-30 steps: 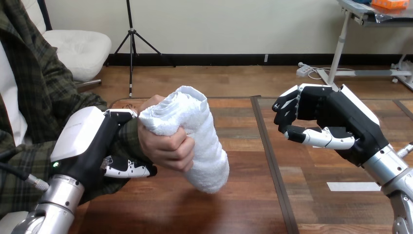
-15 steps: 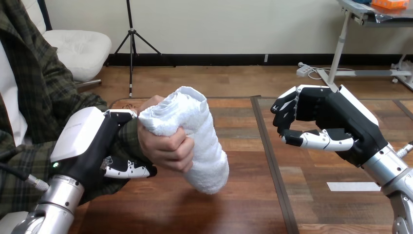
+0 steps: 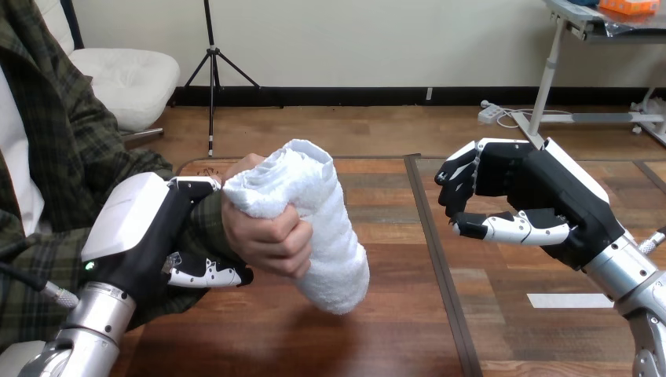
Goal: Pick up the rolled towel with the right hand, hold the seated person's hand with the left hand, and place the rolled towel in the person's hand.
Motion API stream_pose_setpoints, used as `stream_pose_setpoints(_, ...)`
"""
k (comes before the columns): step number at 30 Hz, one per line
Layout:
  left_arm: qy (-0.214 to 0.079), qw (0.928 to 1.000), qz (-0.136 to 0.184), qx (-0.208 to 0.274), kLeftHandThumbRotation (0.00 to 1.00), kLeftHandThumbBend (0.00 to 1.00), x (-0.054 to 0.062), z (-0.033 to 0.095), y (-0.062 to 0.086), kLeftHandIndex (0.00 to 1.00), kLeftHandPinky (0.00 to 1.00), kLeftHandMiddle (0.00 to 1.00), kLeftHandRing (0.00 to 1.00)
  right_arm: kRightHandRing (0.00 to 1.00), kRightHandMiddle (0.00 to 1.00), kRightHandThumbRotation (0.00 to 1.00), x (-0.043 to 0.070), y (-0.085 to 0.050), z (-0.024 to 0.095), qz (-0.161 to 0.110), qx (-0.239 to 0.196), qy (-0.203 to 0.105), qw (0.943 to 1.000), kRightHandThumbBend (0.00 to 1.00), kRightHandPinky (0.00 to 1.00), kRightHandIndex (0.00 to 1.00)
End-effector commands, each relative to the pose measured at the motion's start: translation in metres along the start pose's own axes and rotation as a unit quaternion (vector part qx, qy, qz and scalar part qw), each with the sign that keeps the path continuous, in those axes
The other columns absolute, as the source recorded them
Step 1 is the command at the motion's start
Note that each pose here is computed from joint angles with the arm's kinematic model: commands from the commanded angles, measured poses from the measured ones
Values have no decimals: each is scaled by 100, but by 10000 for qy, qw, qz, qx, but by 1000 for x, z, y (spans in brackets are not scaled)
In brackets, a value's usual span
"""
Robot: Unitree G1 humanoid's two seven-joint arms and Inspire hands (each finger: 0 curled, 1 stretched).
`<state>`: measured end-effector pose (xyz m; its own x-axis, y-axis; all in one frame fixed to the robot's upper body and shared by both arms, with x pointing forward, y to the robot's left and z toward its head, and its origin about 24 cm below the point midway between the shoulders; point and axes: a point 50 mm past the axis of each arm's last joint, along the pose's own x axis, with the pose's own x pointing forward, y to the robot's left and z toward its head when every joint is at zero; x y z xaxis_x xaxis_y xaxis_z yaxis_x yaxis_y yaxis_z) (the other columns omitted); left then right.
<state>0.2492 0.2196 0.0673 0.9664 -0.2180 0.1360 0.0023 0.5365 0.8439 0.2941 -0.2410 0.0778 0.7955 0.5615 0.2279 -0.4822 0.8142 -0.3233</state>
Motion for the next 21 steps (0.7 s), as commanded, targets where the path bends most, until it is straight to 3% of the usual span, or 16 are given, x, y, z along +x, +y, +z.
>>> stream_pose_setpoints(1,-476,9983,332,34,0,94,15,15,15,49,40,50,45,44,51,29,7,-5,11,-42,-173,-291,9994,82,39,55)
stream_pose_setpoints(12,-447,9984,330,59,0,96,14,11,14,53,44,53,48,44,50,31,6,-4,10,-56,-148,-294,9994,83,40,55)
stream_pose_setpoints(21,-393,9984,200,362,16,100,11,14,17,80,62,76,70,44,50,32,6,-2,10,-24,-159,-301,9994,83,40,55)
